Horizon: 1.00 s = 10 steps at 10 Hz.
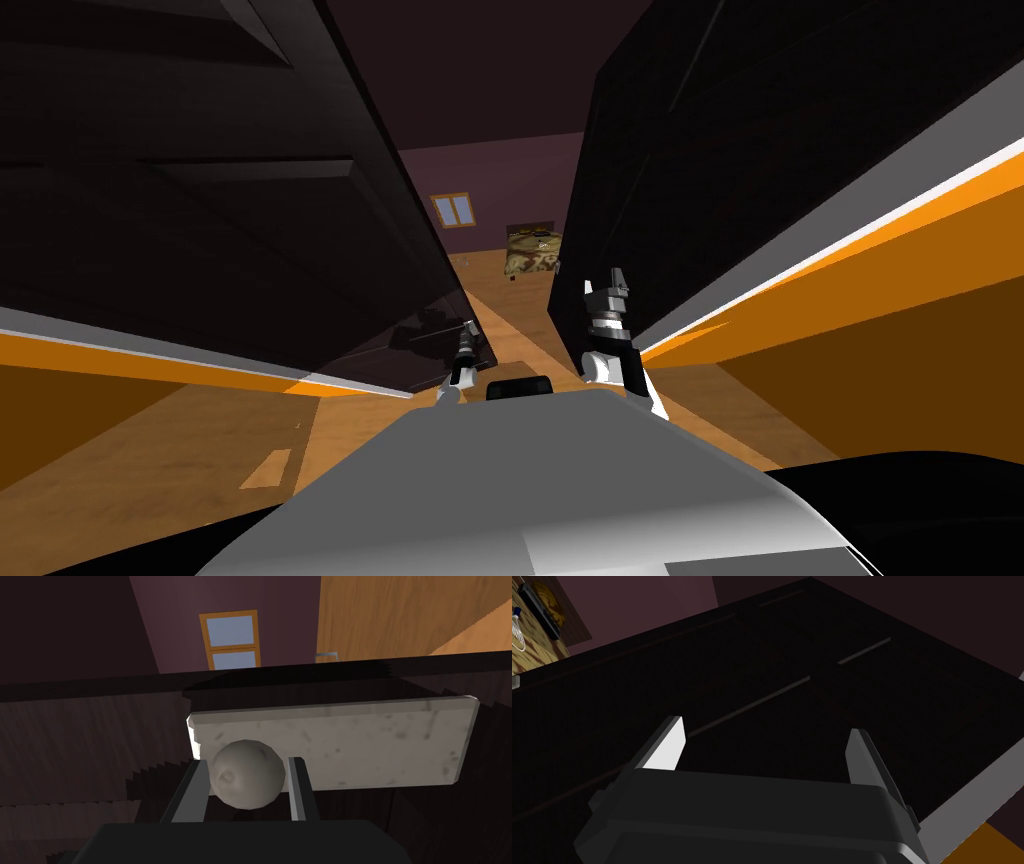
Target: Push the door open
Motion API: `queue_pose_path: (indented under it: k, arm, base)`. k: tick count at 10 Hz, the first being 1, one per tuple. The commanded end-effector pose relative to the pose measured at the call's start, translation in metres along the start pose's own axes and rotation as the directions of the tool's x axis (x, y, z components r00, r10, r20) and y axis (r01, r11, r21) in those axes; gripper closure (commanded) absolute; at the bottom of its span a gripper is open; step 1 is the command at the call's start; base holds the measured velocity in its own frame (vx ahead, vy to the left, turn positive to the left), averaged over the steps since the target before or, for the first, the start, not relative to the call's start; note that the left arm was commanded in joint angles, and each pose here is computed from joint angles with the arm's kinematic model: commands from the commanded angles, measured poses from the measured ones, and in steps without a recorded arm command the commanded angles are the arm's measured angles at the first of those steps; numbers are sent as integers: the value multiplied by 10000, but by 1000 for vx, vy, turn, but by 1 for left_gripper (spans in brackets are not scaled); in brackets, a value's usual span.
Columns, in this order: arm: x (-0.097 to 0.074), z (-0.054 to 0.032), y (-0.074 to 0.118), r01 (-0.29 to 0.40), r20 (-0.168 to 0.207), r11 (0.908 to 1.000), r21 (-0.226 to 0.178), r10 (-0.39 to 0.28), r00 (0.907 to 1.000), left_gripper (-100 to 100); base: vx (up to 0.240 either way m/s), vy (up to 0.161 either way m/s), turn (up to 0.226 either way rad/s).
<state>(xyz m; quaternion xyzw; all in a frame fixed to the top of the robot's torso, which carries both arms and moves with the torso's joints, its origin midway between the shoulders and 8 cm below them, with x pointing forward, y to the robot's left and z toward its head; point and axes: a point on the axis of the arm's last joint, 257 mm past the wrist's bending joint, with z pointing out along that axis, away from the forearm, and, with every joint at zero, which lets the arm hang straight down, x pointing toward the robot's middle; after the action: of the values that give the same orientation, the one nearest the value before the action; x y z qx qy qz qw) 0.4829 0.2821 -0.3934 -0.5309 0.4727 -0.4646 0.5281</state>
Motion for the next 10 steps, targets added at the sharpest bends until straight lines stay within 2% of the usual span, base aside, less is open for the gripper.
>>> queue_pose_path:
  k: [1,9,10]
  arm:
    - [-245,-1,-12,-77,410,9999,64,75,9991,100]
    - [-761,-42,-16,-28,1621,10000,84,14,9868,100]
    - [-761,-42,-16,-28,1621,10000,84,14,9868,100]
  base:
    - [182,-79,66]
    - [201,-56,60]
    - [133,-43,54]
